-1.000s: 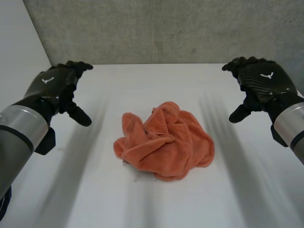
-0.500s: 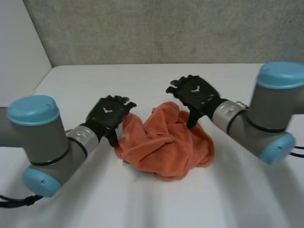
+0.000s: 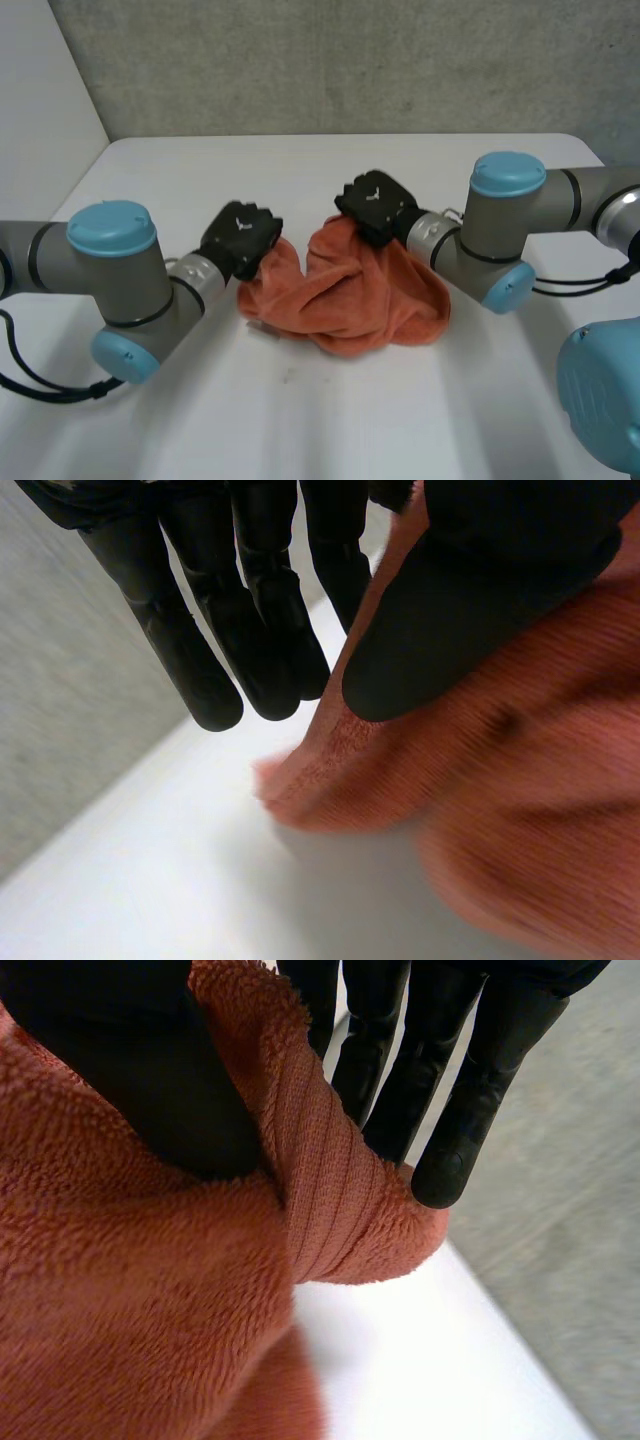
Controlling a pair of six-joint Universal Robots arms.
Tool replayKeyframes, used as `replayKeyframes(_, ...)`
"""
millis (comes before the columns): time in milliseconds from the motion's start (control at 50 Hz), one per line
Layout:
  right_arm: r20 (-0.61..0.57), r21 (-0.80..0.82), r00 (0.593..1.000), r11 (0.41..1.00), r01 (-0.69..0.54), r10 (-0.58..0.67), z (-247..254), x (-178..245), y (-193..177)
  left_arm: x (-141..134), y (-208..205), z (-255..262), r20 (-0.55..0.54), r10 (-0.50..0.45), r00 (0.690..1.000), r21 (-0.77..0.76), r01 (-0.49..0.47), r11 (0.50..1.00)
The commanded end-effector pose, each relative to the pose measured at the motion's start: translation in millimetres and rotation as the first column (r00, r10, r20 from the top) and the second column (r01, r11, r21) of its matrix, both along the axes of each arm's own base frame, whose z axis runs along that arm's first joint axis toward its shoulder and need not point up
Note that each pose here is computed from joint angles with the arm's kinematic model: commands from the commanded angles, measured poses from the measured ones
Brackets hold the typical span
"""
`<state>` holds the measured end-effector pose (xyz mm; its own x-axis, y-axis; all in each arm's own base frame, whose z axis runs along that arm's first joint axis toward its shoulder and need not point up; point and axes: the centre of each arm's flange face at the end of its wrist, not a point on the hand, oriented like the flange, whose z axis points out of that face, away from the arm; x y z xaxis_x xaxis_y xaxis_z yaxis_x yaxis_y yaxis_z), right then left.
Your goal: Fold the laundry
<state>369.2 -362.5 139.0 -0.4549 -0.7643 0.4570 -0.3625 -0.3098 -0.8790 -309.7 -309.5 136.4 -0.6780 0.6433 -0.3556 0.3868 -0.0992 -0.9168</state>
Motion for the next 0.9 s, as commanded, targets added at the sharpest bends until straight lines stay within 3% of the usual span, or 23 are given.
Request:
replayKeyframes(20, 0.143, -0.247, 0.980, 0.954, 0.172, -0.140, 68, 2, -37, -5, -27, 46, -0.102, 0.047, 0.994, -0.217, -0.069, 0.974)
replayKeyframes(40, 0.217, -0.312, 0.957, 0.915, 0.257, -0.195, 97, -2, -45, -4, -35, 65, -0.142, 0.064, 0.988, -0.285, -0.102, 0.953)
replayKeyframes(60, 0.217, -0.313, 0.956, 0.914, 0.258, -0.196, 98, -2, -45, -3, -42, 87, -0.188, 0.082, 0.979, -0.349, -0.145, 0.926)
replayKeyframes(80, 0.303, -0.366, 0.923, 0.865, 0.344, -0.239, 131, -8, -48, -3, -42, 87, -0.189, 0.082, 0.979, -0.349, -0.145, 0.926)
replayKeyframes(100, 0.390, -0.389, 0.882, 0.820, 0.418, -0.265, 161, -15, -49, 0, -50, 109, -0.239, 0.101, 0.966, -0.412, -0.195, 0.890)
replayKeyframes(120, 0.391, -0.390, 0.882, 0.820, 0.419, -0.265, 161, -15, -49, 4, -56, 131, -0.293, 0.125, 0.948, -0.464, -0.255, 0.848)
replayKeyframes(140, 0.465, -0.392, 0.842, 0.788, 0.474, -0.275, 184, -23, -47, 4, -56, 131, -0.293, 0.125, 0.948, -0.464, -0.255, 0.848)
replayKeyframes(160, 0.465, -0.392, 0.841, 0.788, 0.475, -0.275, 184, -24, -47, 12, -61, 151, -0.345, 0.154, 0.926, -0.500, -0.320, 0.804)
replayKeyframes(180, 0.514, -0.382, 0.814, 0.778, 0.499, -0.270, 199, -29, -42, 12, -62, 151, -0.346, 0.154, 0.926, -0.501, -0.321, 0.804)
replayKeyframes(220, 0.542, -0.371, 0.800, 0.779, 0.504, -0.259, 209, -35, -35, 27, -64, 176, -0.416, 0.201, 0.887, -0.525, -0.415, 0.743)
replayKeyframes(260, 0.547, -0.362, 0.795, 0.783, 0.506, -0.261, 216, -44, -18, 30, -63, 180, -0.429, 0.216, 0.877, -0.520, -0.435, 0.735)
replayKeyframes(340, 0.513, -0.334, 0.803, 0.791, 0.512, -0.303, 205, -58, -11, 35, -56, 173, -0.421, 0.244, 0.873, -0.498, -0.448, 0.743)
replayKeyframes(380, 0.483, -0.306, 0.806, 0.796, 0.522, -0.343, 192, -67, -11, 35, -46, 157, -0.388, 0.260, 0.884, -0.467, -0.432, 0.772)
replayKeyframes(420, 0.400, -0.230, 0.816, 0.816, 0.531, -0.418, 154, -83, -11, 38, -41, 145, -0.365, 0.274, 0.890, -0.445, -0.425, 0.789)
replayKeyframes(540, 0.252, -0.123, 0.845, 0.850, 0.512, -0.472, 94, -99, 5, 50, -6, 84, -0.234, 0.330, 0.914, -0.310, -0.392, 0.866)
replayKeyframes(620, 0.071, -0.017, 0.856, 0.857, 0.515, -0.513, 47, -128, 26, 59, 18, 61, -0.170, 0.346, 0.923, -0.247, -0.379, 0.892)
replayKeyframes(640, 0.070, -0.017, 0.856, 0.857, 0.515, -0.513, 47, -128, 26, 63, 29, 51, -0.137, 0.352, 0.926, -0.217, -0.375, 0.901)
replayKeyframes(680, -0.064, 0.013, 0.850, 0.851, 0.524, -0.523, 31, -148, 39, 67, 39, 44, -0.104, 0.354, 0.929, -0.190, -0.368, 0.910)
replayKeyframes(740, -0.153, 0.031, 0.837, 0.844, 0.535, -0.525, 20, -162, 46, 71, 57, 35, -0.054, 0.353, 0.934, -0.135, -0.357, 0.924)
replayKeyframes(900, -0.188, 0.034, 0.832, 0.844, 0.536, -0.521, 29, -165, 51, 72, 84, 25, 0.044, 0.329, 0.943, -0.017, -0.328, 0.944)
